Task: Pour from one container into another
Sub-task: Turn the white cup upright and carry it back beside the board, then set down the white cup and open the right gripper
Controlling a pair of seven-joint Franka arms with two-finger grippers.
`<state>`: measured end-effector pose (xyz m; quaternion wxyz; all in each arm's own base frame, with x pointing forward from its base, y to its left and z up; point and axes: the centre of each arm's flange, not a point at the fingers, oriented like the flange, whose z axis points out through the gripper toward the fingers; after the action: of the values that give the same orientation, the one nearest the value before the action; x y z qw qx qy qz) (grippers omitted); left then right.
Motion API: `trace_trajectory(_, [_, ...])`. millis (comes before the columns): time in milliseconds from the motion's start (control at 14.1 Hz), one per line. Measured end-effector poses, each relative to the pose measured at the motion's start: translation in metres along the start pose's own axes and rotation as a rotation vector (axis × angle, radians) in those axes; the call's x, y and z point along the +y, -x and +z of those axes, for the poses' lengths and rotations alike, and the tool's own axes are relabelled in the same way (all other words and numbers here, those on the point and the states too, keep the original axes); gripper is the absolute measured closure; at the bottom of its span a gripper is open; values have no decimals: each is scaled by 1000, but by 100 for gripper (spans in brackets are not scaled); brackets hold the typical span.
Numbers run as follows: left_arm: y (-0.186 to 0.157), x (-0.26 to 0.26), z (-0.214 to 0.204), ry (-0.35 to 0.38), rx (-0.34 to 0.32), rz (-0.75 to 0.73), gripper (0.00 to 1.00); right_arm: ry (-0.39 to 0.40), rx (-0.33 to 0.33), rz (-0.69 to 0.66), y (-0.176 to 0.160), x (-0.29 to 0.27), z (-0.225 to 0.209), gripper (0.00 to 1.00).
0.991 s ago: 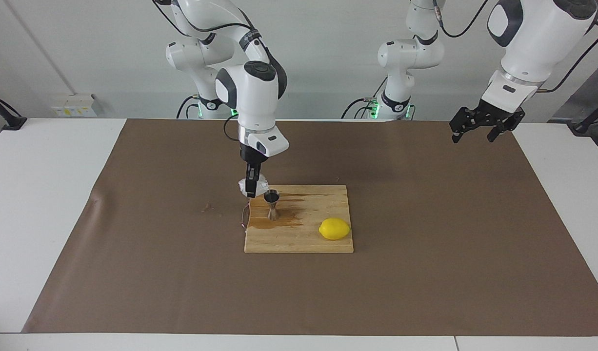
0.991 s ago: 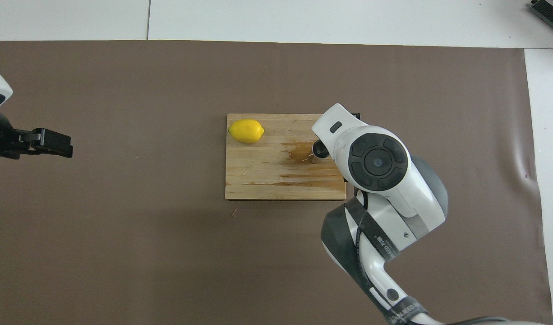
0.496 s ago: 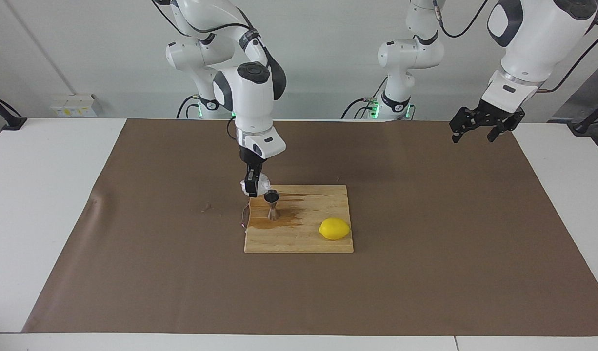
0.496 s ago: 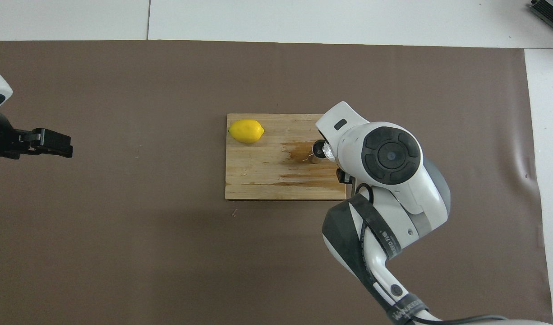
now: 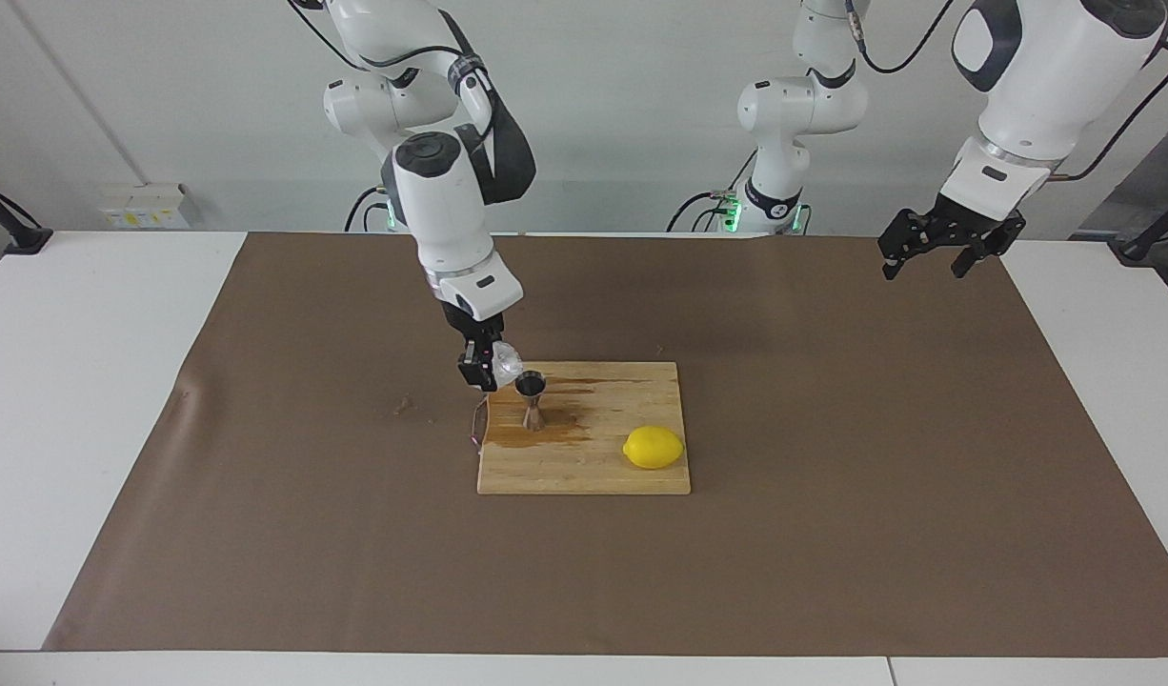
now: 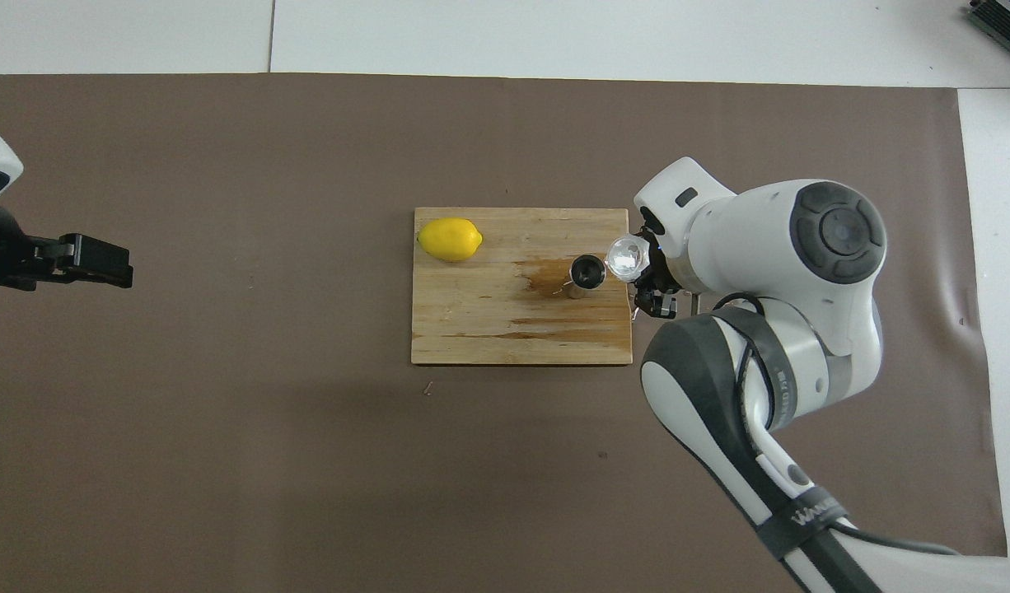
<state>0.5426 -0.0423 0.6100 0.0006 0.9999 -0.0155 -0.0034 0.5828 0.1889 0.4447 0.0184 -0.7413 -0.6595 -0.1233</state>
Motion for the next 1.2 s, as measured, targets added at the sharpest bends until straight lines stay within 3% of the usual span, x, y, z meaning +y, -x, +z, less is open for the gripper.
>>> trace_trajectory(354, [0,0,0,0,0,0,0,-27,169,7,70,21,0,49])
trace_trajectory(708, [0,0,0,0,0,0,0,-42,316,19,153,15,29,49])
trace_trajectory(920, [0,0,0,0,0,0,0,-43,382,50,204,5,55,49])
trace_trajectory(1204, [0,0,0,0,0,0,0,-59,447,87,243,-5,97,49])
